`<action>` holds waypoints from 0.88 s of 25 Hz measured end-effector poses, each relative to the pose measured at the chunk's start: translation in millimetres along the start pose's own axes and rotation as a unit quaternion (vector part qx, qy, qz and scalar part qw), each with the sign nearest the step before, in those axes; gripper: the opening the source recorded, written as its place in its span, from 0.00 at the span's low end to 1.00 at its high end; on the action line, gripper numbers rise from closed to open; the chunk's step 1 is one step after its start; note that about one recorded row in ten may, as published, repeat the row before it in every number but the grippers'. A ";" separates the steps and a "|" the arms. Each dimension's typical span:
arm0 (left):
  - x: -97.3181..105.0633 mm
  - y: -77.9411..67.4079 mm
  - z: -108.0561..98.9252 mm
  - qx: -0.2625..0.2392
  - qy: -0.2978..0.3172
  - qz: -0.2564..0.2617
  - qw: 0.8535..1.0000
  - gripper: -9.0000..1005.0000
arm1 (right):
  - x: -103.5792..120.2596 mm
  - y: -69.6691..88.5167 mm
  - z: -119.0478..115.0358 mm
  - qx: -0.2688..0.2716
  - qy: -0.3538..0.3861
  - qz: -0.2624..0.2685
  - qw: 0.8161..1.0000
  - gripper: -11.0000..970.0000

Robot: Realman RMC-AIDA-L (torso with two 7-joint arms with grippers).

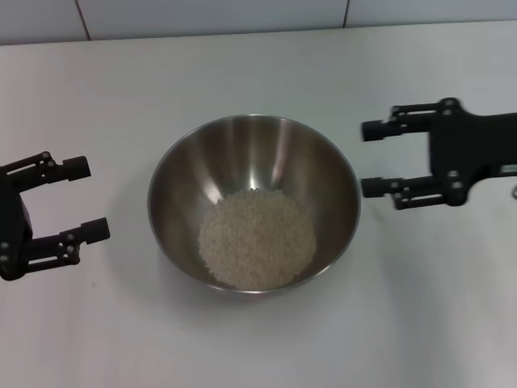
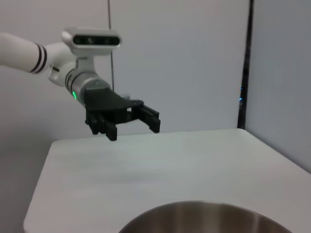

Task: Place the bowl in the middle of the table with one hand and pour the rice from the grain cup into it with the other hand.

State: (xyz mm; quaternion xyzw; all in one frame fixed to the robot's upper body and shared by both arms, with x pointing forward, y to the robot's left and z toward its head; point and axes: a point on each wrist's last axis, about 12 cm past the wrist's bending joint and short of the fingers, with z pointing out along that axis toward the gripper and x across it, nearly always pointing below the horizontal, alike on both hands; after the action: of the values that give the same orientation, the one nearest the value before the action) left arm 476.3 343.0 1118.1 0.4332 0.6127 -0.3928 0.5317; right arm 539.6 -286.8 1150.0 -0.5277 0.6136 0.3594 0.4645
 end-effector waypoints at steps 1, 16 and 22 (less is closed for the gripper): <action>0.0 -0.1 0.1 0.000 0.000 0.000 1.000 0.78 | -0.1 -1.5 4.4 -0.004 0.004 -0.002 1.000 0.73; 1.6 -1.6 0.4 0.000 0.000 -0.003 1.000 0.78 | 6.5 -2.8 27.4 -0.021 0.025 -0.004 0.999 0.73; 1.7 -1.7 0.6 0.001 0.001 -0.003 1.000 0.78 | 10.0 -0.1 26.0 -0.019 0.024 -0.001 1.000 0.73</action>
State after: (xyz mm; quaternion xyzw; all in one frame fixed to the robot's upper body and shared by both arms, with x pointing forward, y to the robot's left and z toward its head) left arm 474.9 342.1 1116.4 0.4320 0.6143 -0.3947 0.5294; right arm 544.6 -265.6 1132.5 -0.5456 0.6169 0.3576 0.4404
